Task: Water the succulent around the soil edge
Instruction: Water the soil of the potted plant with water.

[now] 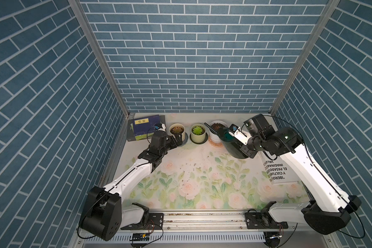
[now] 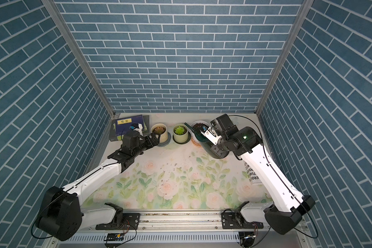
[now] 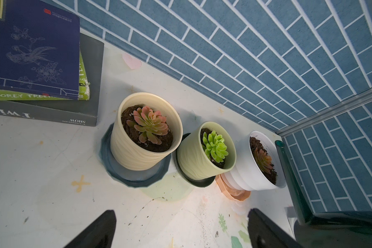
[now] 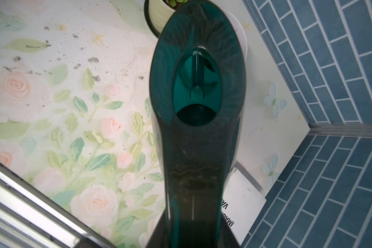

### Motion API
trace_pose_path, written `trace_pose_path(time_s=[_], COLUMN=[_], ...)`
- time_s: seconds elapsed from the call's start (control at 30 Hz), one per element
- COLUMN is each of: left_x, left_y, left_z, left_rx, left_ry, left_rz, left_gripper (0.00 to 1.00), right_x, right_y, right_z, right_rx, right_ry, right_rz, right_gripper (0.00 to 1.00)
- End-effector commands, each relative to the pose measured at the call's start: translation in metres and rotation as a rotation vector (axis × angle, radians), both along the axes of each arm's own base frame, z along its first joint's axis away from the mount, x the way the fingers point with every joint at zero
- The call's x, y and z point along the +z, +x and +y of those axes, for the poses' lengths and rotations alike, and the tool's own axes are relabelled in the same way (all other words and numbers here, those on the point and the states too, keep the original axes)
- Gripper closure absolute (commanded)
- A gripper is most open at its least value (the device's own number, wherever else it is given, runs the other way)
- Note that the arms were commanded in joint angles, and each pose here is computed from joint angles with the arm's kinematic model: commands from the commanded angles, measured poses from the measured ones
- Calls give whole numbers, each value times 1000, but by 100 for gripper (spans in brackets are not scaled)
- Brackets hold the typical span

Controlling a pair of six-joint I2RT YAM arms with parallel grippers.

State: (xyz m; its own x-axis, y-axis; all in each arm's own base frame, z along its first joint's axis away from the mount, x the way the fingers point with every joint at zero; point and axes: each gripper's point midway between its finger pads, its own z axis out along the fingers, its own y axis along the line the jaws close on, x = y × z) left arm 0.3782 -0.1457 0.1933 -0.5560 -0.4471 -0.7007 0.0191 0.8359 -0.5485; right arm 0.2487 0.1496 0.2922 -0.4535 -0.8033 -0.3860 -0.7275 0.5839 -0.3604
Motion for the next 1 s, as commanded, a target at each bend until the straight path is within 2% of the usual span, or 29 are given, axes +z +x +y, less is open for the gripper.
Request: trace_pose_path(time_s=[0.0, 0.23, 0.47, 0.73, 0.97], left_x=[2, 0, -3, -4, -6], left_y=[0, -1, -2, -1, 0], left_z=[4, 5, 7, 7, 9], left_rx=[8, 12, 16, 18, 22], left_ry=[9, 3, 4, 2, 1], left_rz=[-18, -18, -15, -14, -9], left_gripper=[0, 0, 0, 0, 0], right_x=[9, 16, 32, 43, 47], right_y=[4, 1, 14, 23, 27], right_z=[-3, 8, 3, 14, 27], right_rx=[-56, 101, 142, 220, 287], right_ry=[-36, -206, -427, -567, -614], right_rz=[-60, -115, -253, -363, -424], right_gripper=[100, 100, 100, 100, 100])
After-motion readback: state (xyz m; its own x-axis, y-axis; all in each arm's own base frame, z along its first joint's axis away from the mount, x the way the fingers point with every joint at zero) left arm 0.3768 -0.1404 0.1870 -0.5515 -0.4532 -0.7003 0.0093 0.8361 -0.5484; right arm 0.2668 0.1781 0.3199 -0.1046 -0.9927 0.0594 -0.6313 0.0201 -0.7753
